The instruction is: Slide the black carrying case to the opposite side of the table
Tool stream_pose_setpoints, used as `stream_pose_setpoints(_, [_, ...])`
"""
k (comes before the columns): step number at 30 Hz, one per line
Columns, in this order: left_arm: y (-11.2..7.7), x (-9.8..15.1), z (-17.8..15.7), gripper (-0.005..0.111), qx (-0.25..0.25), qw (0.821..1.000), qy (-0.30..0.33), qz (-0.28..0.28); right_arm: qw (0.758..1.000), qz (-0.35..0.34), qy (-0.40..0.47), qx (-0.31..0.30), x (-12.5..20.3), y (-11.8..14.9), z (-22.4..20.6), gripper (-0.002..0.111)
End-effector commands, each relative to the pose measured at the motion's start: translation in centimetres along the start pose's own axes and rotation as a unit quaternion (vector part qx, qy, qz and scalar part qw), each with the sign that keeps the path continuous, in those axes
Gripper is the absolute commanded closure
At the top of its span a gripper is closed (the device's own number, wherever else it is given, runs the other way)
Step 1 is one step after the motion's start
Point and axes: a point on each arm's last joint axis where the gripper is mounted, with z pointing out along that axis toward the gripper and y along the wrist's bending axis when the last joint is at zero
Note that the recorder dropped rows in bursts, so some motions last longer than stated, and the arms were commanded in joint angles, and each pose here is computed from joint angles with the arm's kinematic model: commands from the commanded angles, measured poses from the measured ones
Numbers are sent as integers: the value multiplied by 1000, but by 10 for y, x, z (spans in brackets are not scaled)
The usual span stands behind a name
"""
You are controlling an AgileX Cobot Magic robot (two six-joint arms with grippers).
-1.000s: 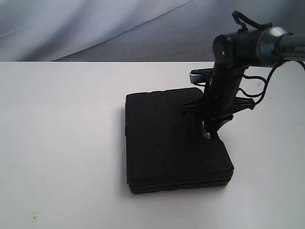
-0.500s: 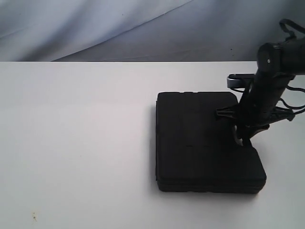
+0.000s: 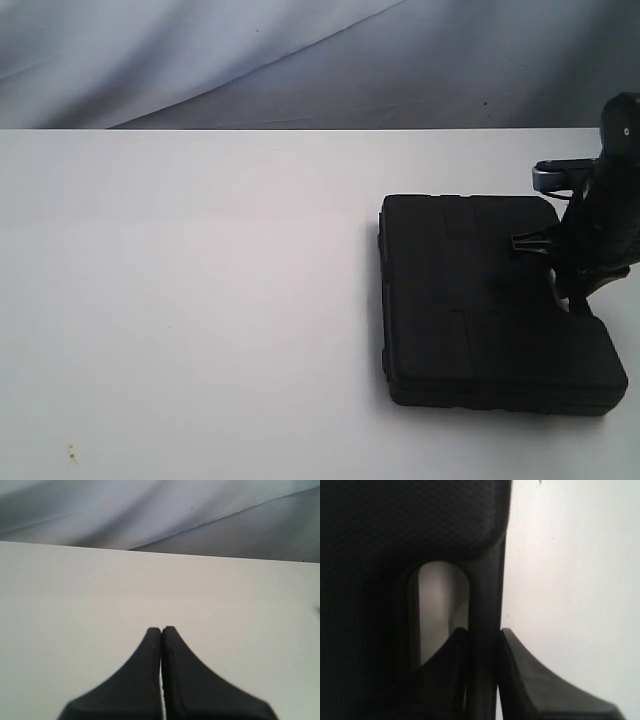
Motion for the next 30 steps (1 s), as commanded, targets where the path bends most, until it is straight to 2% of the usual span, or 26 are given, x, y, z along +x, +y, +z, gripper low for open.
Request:
stream_pose_setpoints(1, [0, 1, 0, 107, -2, 1000, 0, -1, 999, -28, -14, 24, -1, -8, -3, 108])
stream_pose_setpoints(12, [0, 1, 0, 107, -2, 1000, 0, -1, 998, -43, -21, 39, -2, -11, -3, 108])
stream_pose_setpoints(30, [0, 1, 0, 107, -2, 1000, 0, -1, 999, -21, -30, 15, -4, -7, -3, 108])
